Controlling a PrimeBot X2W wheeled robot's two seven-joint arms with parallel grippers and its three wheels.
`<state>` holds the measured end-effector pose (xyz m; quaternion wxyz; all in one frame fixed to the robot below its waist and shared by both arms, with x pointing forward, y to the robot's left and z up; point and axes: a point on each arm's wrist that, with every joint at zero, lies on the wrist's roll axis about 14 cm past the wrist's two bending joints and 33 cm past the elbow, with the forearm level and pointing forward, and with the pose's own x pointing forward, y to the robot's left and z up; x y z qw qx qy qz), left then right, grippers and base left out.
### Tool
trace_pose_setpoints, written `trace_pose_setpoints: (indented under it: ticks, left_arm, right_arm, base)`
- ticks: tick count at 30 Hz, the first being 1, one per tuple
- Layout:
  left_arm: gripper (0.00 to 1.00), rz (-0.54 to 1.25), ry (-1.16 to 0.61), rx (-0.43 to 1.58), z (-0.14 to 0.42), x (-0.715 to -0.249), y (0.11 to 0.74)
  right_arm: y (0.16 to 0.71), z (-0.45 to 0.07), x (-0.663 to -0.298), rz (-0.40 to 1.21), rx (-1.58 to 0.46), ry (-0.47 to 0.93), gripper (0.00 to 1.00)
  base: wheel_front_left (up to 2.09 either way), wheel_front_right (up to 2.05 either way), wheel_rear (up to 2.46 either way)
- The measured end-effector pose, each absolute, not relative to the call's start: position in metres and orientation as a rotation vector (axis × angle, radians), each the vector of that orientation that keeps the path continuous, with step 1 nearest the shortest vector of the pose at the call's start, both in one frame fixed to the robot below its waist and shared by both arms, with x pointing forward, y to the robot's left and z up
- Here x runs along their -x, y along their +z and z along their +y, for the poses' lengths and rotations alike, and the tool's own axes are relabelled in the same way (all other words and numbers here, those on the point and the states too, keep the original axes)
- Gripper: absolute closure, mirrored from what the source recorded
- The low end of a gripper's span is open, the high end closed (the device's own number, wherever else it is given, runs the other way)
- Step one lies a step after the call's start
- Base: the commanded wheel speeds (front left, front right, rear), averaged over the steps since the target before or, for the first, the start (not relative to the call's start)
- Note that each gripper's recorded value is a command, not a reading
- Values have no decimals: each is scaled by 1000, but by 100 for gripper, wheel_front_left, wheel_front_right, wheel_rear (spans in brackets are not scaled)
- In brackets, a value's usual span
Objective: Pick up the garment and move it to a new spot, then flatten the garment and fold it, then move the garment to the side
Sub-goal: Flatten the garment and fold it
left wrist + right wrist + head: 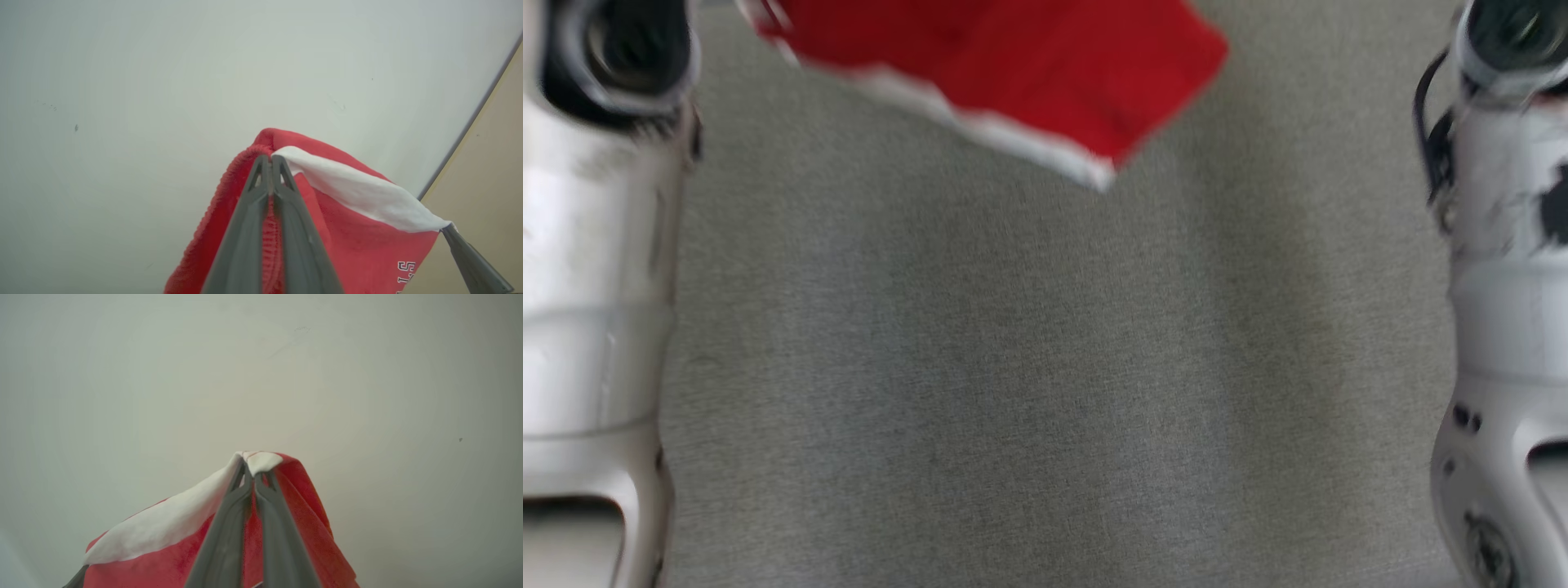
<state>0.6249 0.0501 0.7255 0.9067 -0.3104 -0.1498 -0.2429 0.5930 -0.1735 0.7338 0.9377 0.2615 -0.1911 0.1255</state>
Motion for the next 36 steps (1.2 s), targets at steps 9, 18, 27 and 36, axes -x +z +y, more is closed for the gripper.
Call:
trace_pose_setpoints:
  ticks: [9,18,27,36]
  left_arm:
    - [100,-530,-425,820,76,-684,713]
    - [100,-260,-336,865,61,-693,554]
    - [100,-142,-394,803,48,-602,509]
    - [100,127,-399,663,33,-499,452]
  right_arm:
    - [734,-183,-649,-618,-697,224,100]
    - [598,-171,-673,-345,-620,184,100]
    - [493,-172,-614,57,-485,197,100]
    - [427,-209,-479,457,-374,142,100]
  base:
    - [0,0,0]
    - [0,0,0]
    - [0,0,0]
    - [0,0,0]
